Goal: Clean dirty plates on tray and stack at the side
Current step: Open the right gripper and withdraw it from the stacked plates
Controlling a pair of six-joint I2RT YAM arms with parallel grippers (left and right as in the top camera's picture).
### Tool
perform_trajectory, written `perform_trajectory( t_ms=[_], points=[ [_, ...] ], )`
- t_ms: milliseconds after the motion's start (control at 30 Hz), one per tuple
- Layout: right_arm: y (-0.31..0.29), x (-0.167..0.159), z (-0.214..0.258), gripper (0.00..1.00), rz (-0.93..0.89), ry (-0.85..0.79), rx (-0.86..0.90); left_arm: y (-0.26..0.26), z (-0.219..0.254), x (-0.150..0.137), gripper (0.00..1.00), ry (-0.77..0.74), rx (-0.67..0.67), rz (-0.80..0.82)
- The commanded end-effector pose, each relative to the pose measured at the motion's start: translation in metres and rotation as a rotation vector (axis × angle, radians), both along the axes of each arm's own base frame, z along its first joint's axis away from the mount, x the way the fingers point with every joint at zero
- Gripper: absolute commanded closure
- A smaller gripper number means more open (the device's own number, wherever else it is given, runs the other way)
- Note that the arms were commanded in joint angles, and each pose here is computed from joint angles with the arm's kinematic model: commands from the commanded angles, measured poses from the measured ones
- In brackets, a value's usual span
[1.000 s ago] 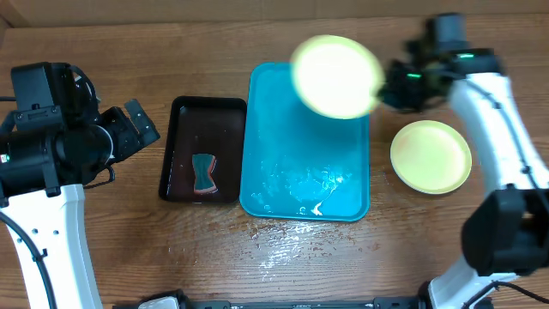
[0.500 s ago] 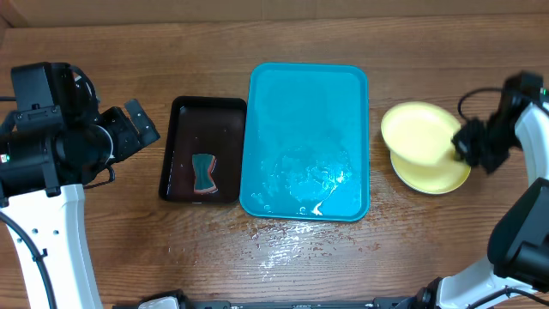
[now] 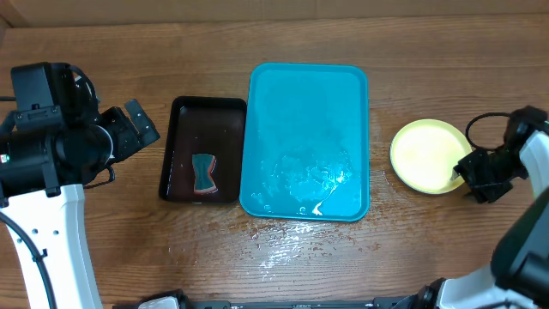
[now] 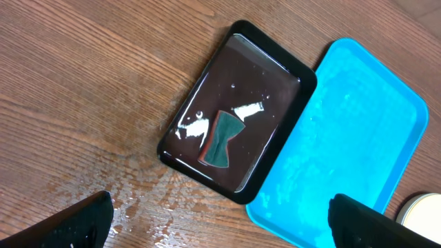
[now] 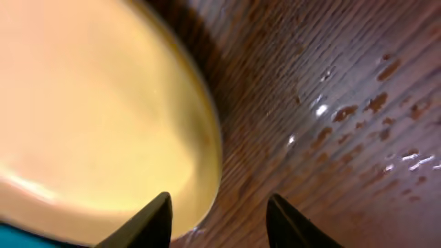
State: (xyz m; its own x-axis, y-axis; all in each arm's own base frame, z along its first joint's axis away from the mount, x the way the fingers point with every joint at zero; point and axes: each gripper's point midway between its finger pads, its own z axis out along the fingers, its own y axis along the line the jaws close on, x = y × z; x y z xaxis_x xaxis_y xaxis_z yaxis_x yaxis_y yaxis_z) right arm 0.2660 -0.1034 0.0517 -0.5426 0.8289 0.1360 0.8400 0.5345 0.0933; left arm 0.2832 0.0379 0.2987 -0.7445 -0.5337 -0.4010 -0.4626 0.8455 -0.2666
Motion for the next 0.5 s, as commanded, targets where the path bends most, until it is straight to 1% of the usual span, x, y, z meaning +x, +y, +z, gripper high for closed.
perform_trajectory(
  t_ms=[0, 67, 133, 200, 233, 267, 300, 333, 467],
  points=[
    [0.014, 0.014, 0.049, 0.53, 0.098, -0.191, -0.038, 0.004, 0.002, 0.002, 0.0, -0.005, 0.015, 0.002],
    [0.037, 0.022, 0.08, 0.53, 0.223, -0.336, -0.02, 0.004, 0.002, 0.002, 0.0, -0.005, 0.015, 0.002],
    [0.077, 0.026, 0.122, 0.53, 0.427, -0.534, 0.022, 0.004, 0.002, 0.002, 0.0, -0.005, 0.015, 0.002],
    [0.113, 0.021, 0.156, 0.53, 0.604, -0.694, 0.055, 0.004, 0.002, 0.002, 0.0, -0.005, 0.015, 0.002],
    [0.127, 0.016, 0.169, 0.5, 0.667, -0.751, 0.061, 0.004, 0.002, 0.002, 0.0, -0.005, 0.015, 0.002],
    [0.14, 0.011, 0.182, 0.44, 0.715, -0.802, 0.054, 0.004, 0.002, 0.002, 0.0, -0.005, 0.015, 0.002],
    [0.149, 0.005, 0.192, 0.18, 0.748, -0.839, 0.045, 0.003, 0.002, 0.002, 0.0, -0.005, 0.014, 0.002],
    [0.158, -0.001, 0.201, 0.0, 0.78, -0.878, 0.038, 0.004, 0.002, 0.002, 0.0, -0.005, 0.015, 0.002],
    [0.185, -0.023, 0.226, 0.0, 0.876, -0.979, 0.041, 0.004, 0.002, 0.002, 0.0, -0.006, 0.015, 0.002]
  ],
)
